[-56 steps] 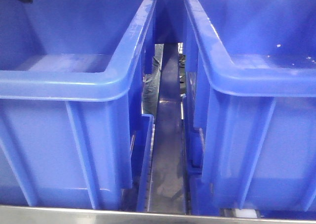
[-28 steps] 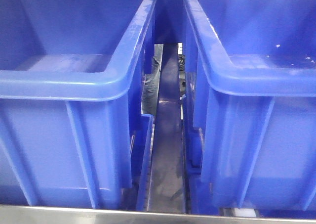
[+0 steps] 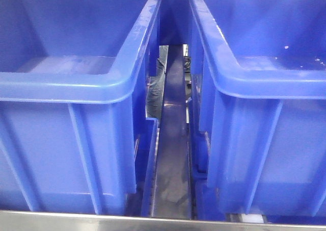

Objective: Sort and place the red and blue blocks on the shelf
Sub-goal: 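Open both grippers to release the cubes into the bins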

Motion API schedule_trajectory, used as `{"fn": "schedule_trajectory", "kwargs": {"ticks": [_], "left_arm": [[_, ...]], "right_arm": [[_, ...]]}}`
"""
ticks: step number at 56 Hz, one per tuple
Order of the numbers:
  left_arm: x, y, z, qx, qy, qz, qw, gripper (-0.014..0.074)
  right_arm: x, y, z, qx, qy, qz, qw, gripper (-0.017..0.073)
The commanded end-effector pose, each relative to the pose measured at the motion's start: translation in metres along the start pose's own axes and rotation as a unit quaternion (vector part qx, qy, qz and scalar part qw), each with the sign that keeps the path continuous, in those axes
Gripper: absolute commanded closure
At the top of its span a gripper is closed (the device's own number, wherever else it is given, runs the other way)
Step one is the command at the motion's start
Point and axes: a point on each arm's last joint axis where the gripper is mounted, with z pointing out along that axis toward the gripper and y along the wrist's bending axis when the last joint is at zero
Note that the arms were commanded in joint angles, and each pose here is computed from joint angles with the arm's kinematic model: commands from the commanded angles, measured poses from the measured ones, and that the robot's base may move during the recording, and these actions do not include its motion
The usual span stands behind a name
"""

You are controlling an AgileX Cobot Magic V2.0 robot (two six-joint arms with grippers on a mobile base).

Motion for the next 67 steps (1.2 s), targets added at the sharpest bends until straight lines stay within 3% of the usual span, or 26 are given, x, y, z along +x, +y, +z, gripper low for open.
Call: {"fn": "schedule_trajectory", "kwargs": {"ticks": [1,23,61,67], "left_arm": [[-0.012,0.001,-0.016,-0.006,-0.057,-0.011,0.998,0.0508],[-0.008,-0.001,-0.070,0.000,-0.106,-0.009,0.994,0.0508],[-0.009,-0.001,-0.072,0.000,-0.112,-0.009,0.994,0.0514],[-0.009,-0.001,-0.072,0.000,-0.112,-0.009,0.994,0.0514]], "right_arm": [[-0.015,0.000,-0.019,0.002,-0.090,-0.006,0.996,0.0503],[-0.011,0.003,-0.080,-0.009,-0.184,-0.010,0.983,0.0503],[-0.009,0.003,-0.081,-0.009,-0.187,-0.010,0.982,0.0503],[0.001,-0.001,-0.077,0.019,-0.189,-0.042,0.981,0.0503]]}}
